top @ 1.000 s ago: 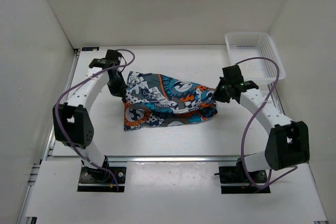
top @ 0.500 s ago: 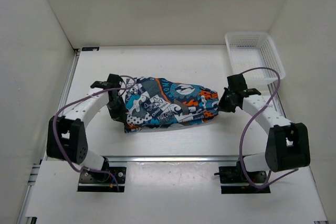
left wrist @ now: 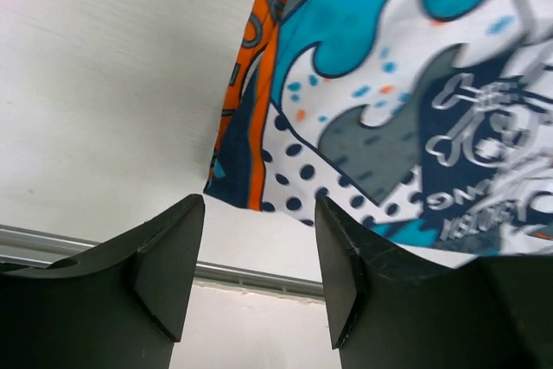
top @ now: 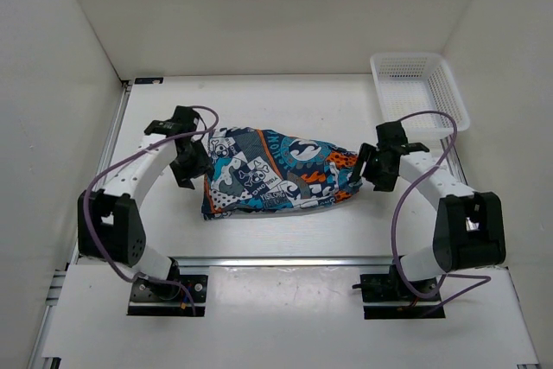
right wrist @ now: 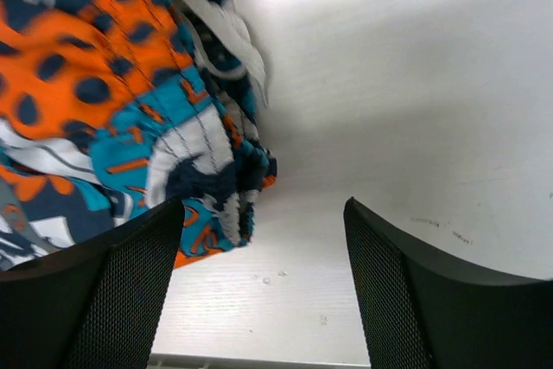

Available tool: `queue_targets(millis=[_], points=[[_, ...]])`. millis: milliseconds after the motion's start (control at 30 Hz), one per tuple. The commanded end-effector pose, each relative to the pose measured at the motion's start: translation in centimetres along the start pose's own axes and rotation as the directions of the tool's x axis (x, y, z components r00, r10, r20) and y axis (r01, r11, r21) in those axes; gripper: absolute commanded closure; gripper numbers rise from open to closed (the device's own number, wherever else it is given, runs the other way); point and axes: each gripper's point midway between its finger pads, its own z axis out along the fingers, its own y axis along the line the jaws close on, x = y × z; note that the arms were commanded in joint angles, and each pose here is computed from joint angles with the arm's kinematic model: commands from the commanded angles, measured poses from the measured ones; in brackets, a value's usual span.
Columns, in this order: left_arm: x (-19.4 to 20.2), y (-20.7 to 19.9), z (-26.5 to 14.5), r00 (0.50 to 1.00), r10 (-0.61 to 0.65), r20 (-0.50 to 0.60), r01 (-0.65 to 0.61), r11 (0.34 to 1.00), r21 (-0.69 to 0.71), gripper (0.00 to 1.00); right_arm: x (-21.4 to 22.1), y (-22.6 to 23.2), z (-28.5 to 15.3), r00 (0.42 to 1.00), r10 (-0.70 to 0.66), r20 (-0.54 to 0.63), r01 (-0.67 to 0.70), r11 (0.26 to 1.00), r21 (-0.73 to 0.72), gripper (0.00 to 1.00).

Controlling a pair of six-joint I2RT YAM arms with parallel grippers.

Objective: Fold and stack the shorts
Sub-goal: Fold the shorts

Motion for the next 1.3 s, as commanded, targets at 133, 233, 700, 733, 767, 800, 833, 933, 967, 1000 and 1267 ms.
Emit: queue_targets(millis=[133, 233, 700, 733, 767, 800, 833, 933, 967, 1000, 1267], points=[[-2.0, 0.0, -1.4, 0.997, -0.023, 0.073, 0.023, 1.000, -0.005, 0.35, -2.5, 2.4, 0.7, 1.000, 0.003, 0.021, -0.001, 0.994, -0.113, 0.22], [-2.1, -0.7, -0.5, 0.998, -0.031, 0.051, 0.031, 0.999, 0.011, 0.36, -1.3, 2.4, 2.2, 0.999, 0.029, -0.031, -0.033, 0.992, -0.118, 0.24], [-2.6, -1.2, 0.5, 0.998, -0.049, 0.034, 0.048, 0.999, 0.019, 0.36, 2.0, 1.6, 5.6, 0.982, 0.140, -0.129, -0.151, 0.985, -0.082, 0.73], [-2.6, -1.2, 0.5, 0.998, -0.049, 0.034, 0.048, 0.999, 0.019, 0.36, 1.9, 1.5, 5.6, 0.981, 0.150, -0.124, -0.159, 0.985, -0.072, 0.81], [-2.6, -1.2, 0.5, 0.998, -0.049, 0.034, 0.048, 0.999, 0.019, 0.36, 1.9, 1.5, 5.6, 0.981, 0.150, -0.124, -0.159, 0.985, -0.072, 0.85], [-2.6, -1.2, 0.5, 0.998, -0.049, 0.034, 0.048, 0.999, 0.019, 0.36, 1.9, 1.5, 5.6, 0.981, 0.150, -0.124, -0.159, 0.985, -0.072, 0.89], [-2.8, -1.0, 0.5, 0.998, -0.058, 0.035, 0.057, 0.998, 0.017, 0.36, 1.5, 1.4, 5.4, 0.981, 0.160, -0.107, -0.167, 0.984, -0.067, 0.96], [-3.0, -1.1, 0.3, 0.998, -0.047, 0.042, 0.047, 0.999, 0.022, 0.36, 0.8, 1.1, 4.6, 0.985, 0.160, -0.071, -0.163, 0.986, -0.041, 1.00], [-2.9, -1.0, 0.6, 0.998, -0.047, 0.034, 0.046, 0.999, 0.016, 0.36, 0.4, 1.0, 3.9, 0.986, 0.159, -0.045, -0.161, 0.986, -0.037, 1.00], [-3.4, -1.0, 0.6, 0.998, -0.056, 0.037, 0.055, 0.998, 0.016, 0.36, 0.2, 0.8, 3.3, 0.987, 0.159, -0.034, -0.160, 0.987, -0.025, 1.00], [-4.2, -2.6, 3.3, 1.000, -0.025, -0.006, 0.026, 0.999, 0.044, 0.54, -5.0, 0.8, -3.4, 0.983, 0.058, 0.176, -0.060, 0.998, 0.005, 1.00]])
